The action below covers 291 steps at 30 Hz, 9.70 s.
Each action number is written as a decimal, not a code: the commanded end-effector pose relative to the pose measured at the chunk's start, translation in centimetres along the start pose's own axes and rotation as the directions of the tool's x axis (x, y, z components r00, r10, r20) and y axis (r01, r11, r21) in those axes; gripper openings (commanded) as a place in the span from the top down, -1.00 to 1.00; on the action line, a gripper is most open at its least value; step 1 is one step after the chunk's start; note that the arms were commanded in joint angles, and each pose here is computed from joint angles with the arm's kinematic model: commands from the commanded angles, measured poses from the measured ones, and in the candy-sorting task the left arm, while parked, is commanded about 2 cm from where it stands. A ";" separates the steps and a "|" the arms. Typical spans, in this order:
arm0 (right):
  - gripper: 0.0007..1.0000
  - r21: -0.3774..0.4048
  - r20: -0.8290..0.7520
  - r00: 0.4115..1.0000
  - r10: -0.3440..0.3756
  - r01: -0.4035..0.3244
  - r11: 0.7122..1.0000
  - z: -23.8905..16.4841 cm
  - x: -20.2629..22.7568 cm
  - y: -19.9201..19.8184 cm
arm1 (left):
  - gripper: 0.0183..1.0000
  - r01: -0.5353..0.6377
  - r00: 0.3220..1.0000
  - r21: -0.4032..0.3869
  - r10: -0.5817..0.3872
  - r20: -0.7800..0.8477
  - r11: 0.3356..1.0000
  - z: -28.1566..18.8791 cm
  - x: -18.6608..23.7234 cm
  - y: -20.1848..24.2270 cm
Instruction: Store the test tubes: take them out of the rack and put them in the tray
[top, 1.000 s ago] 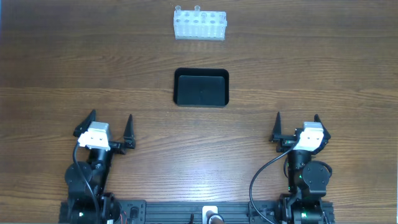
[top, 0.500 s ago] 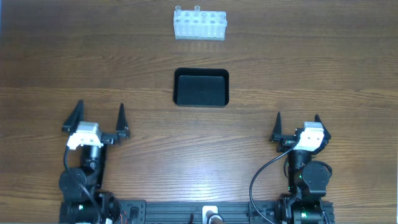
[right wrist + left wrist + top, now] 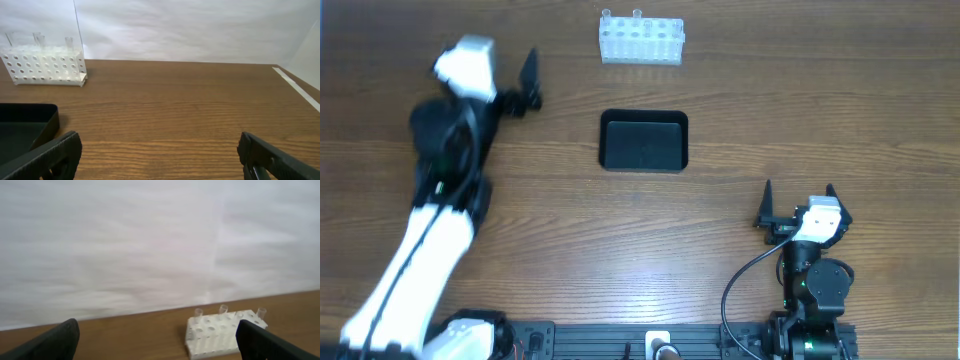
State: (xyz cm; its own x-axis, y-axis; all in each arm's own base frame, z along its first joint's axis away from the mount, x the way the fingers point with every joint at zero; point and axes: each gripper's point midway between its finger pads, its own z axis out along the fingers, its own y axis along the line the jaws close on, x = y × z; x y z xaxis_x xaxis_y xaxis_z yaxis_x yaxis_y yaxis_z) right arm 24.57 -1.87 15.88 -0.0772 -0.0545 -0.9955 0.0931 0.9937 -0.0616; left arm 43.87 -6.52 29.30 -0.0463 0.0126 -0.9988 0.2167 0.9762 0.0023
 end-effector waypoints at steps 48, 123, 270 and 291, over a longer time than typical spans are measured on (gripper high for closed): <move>-0.98 0.017 0.002 1.000 -0.005 0.005 1.000 0.0 0.1 -0.3 | -0.73 0.048 0.942 -0.039 -0.058 -0.331 0.998 21.9 15.4 -7.4; -0.98 0.017 0.003 1.000 -0.005 0.004 1.000 0.0 0.1 -0.3 | 0.88 0.037 0.963 -0.026 -0.042 -0.265 0.999 20.9 9.7 -9.8; -0.99 0.017 0.002 1.000 -0.005 0.005 1.000 0.0 0.1 -0.3 | -0.50 0.019 0.880 0.207 0.082 -0.467 0.978 21.6 16.0 -12.9; -0.98 0.017 0.002 1.000 -0.005 0.005 1.000 0.0 0.1 -0.3 | -0.10 0.027 0.887 0.244 0.090 -0.454 0.969 21.8 16.3 -14.1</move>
State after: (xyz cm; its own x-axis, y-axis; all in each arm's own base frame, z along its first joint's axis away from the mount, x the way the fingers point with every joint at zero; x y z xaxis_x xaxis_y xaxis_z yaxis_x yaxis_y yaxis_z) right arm 24.57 -1.93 15.90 -0.0767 -0.0552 -0.9955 0.0965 0.9934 -0.0626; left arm 60.96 -24.16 12.03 -0.4801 0.1848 -0.8575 0.4258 0.9037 -0.0437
